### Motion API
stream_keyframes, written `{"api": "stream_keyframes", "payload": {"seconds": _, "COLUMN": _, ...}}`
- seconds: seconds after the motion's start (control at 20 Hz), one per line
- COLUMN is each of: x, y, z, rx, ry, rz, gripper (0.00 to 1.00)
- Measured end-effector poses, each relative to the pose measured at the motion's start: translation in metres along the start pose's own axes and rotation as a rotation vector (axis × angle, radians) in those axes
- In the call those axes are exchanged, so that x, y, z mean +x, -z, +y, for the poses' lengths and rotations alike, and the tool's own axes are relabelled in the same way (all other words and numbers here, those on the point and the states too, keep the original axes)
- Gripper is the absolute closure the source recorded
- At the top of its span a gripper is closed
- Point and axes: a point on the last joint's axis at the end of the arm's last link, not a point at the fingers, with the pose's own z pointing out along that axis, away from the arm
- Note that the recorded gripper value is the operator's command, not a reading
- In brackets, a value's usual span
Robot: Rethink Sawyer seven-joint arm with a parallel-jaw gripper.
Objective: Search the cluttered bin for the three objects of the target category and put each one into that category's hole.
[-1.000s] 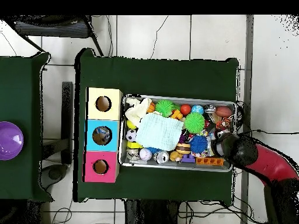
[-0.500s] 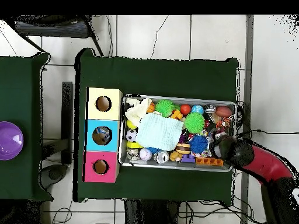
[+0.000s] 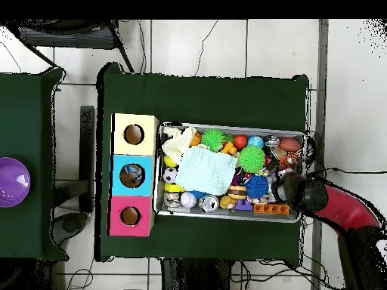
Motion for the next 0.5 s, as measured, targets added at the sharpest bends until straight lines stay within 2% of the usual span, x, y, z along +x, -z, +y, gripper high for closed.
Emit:
{"api": "stream_keyframes", "payload": {"seconds": 0.3, "x": -0.014, "y": 0.001, "z": -0.003, "rx": 0.000, "ry": 0.013, "rz": -0.031, "gripper": 0.00}}
{"api": "stream_keyframes", "payload": {"seconds": 0.5, "x": -0.027, "y": -0.001, "z": -0.020, "rx": 0.009, "ry": 0.007, "rz": -0.045, "gripper": 0.00}}
